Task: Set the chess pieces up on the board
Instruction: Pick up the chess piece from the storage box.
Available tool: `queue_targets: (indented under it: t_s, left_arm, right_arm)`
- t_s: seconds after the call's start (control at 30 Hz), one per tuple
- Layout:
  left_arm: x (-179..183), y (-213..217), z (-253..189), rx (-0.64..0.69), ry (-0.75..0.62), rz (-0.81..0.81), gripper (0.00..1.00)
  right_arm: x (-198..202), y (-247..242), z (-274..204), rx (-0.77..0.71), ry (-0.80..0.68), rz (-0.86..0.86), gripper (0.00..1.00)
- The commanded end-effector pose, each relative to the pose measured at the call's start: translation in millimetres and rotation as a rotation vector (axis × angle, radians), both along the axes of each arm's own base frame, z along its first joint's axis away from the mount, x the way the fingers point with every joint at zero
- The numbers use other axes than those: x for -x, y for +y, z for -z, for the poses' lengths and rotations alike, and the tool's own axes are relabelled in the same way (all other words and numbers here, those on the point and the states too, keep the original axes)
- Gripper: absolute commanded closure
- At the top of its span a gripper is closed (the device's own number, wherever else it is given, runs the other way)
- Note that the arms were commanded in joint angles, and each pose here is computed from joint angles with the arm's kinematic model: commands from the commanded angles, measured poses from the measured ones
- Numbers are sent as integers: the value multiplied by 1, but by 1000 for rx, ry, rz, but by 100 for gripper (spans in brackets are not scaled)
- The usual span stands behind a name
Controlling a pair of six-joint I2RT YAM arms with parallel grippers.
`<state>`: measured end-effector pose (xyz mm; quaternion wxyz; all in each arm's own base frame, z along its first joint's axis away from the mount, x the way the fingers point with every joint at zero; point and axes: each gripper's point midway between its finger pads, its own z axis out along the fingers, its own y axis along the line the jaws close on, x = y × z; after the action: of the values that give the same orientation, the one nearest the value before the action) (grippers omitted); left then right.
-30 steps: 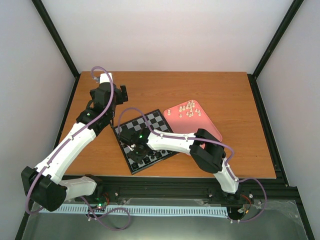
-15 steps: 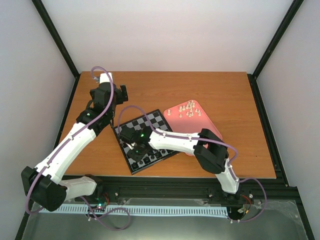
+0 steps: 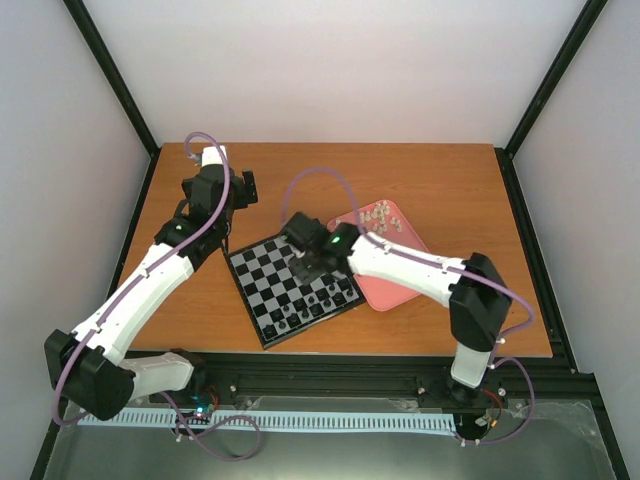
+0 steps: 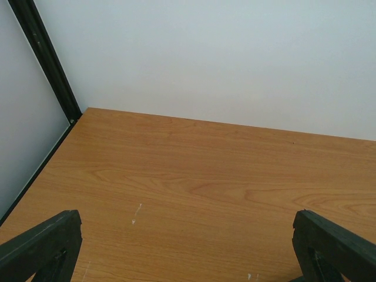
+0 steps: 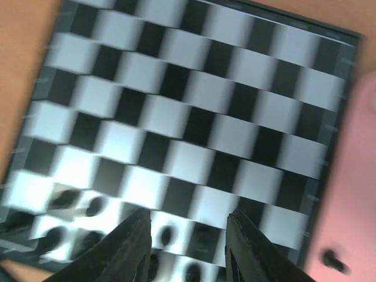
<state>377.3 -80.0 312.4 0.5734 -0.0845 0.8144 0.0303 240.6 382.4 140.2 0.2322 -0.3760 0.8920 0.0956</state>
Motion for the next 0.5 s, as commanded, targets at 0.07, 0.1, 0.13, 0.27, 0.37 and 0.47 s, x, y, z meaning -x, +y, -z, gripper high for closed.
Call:
queue_targets:
  t_s: [0.07,0.1,0.13,0.27,0.37,0.47]
  left_arm:
    - [-2,-5,-9,7,-22,15,0]
    - [-3,-6,-9,6,-21,15,0]
    - [-3,-6,-8,4,-19,14,0]
    - [-6,-7,-6,1,-12,13,0]
    - [-8,-9,-4,1,-7,17,0]
    - [-9,-9,-2,-4,0,15,0]
  right_arm:
    - [-58,-101,25,105,-26,300,64]
    - [-60,-111,32,121,-16,321,64]
    - [-62,-119,38,127,-5,339,64]
    - [-64,-139,63,140,42,376,65]
    - [-65,-151,77,179,46,408,65]
    - [-65,-159,84,191,56,422,65]
